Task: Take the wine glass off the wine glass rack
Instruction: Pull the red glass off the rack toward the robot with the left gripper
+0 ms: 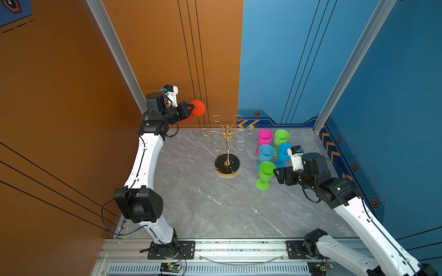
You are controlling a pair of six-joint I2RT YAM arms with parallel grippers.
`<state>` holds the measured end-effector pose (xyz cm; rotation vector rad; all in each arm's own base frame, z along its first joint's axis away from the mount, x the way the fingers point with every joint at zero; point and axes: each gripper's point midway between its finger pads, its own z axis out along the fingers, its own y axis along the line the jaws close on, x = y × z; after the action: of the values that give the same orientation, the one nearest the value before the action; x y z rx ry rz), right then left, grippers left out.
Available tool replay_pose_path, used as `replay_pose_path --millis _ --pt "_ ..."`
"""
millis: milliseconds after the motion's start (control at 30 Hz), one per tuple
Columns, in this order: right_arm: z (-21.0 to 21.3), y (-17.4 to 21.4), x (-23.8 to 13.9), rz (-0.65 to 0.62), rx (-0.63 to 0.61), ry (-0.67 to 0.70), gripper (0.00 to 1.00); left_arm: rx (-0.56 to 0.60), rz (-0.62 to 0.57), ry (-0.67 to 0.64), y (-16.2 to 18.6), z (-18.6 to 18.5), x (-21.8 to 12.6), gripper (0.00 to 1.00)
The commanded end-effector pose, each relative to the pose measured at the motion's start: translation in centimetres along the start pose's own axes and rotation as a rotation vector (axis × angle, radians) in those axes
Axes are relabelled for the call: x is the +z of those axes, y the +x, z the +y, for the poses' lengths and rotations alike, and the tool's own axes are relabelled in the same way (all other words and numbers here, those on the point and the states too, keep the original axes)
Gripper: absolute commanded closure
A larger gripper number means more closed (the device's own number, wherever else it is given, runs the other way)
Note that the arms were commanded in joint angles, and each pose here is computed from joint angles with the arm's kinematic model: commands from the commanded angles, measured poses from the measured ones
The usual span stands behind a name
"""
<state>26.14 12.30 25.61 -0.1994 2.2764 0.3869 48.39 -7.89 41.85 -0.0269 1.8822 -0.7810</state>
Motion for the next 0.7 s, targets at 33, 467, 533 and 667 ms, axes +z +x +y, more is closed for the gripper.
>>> replay_pose_path --millis 33,467,533,667 --pt "0.4 -0.2 0.1 -0.007 0.023 -0.029 0.14 0.114 0.016 -0.169 1.8 2.1 -3.1 1.0" --pt "1.3 0.1 0.2 0.02 0.049 -0.082 0.14 0.322 0.06 -0.215 10.2 -3.1 -14.4 1.0" --pt "1.4 0.1 0.2 0.024 0.053 -0.086 0.14 0.338 0.091 -0.202 12.0 -3.7 -15.3 1.0" --pt "1.6 0.1 -0.3 0.028 0.063 -0.096 0.14 0.365 0.156 -0.183 15.2 -4.9 -16.9 1.0"
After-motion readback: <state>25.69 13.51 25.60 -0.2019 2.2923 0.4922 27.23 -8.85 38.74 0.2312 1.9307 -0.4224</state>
